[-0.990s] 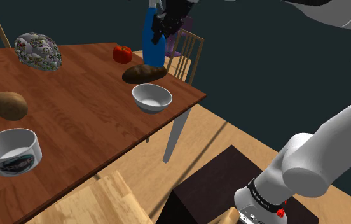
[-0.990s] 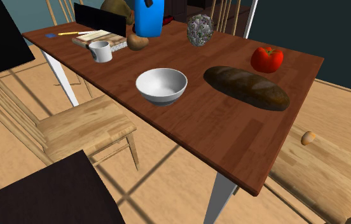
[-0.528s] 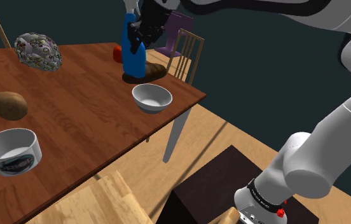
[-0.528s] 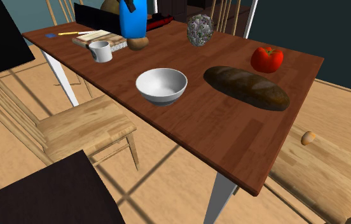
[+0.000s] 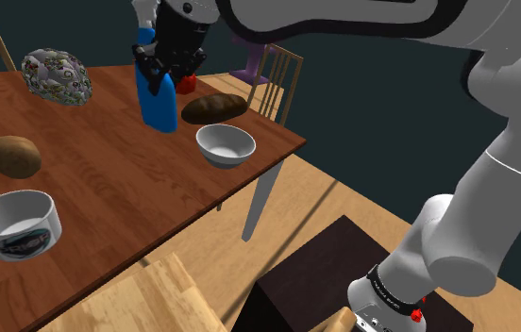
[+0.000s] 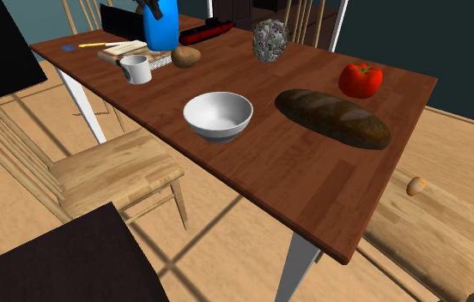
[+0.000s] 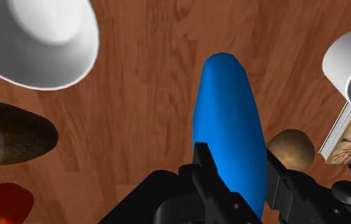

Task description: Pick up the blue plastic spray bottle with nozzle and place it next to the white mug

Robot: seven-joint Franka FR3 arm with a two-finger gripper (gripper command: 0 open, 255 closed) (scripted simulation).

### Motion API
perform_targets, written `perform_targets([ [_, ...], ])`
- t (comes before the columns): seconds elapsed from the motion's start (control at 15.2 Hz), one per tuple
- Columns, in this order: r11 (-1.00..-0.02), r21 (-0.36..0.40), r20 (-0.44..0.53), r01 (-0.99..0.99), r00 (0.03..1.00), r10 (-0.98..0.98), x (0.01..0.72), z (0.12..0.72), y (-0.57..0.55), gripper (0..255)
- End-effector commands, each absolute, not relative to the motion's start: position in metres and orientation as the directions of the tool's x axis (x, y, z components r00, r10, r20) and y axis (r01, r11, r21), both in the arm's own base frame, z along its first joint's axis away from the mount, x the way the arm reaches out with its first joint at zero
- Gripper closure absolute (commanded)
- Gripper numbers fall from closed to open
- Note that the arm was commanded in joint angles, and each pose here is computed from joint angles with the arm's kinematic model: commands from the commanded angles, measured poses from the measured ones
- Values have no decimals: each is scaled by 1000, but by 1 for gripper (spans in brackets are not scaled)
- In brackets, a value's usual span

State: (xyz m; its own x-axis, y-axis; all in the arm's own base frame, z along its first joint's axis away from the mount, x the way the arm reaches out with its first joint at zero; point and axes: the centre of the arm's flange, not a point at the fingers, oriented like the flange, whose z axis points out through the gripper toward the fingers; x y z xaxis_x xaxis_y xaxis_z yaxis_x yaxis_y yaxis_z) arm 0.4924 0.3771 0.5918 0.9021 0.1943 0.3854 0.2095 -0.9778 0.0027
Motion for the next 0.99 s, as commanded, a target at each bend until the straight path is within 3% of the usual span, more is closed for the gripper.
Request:
perform_targets([
  [0.0,-978,2,386,208,902,193,486,581,403,255],
  [0.53,-978,2,386,208,902,193,472,554,500,255],
  [0.92,-978,2,386,208,902,193,472,522,500,255],
])
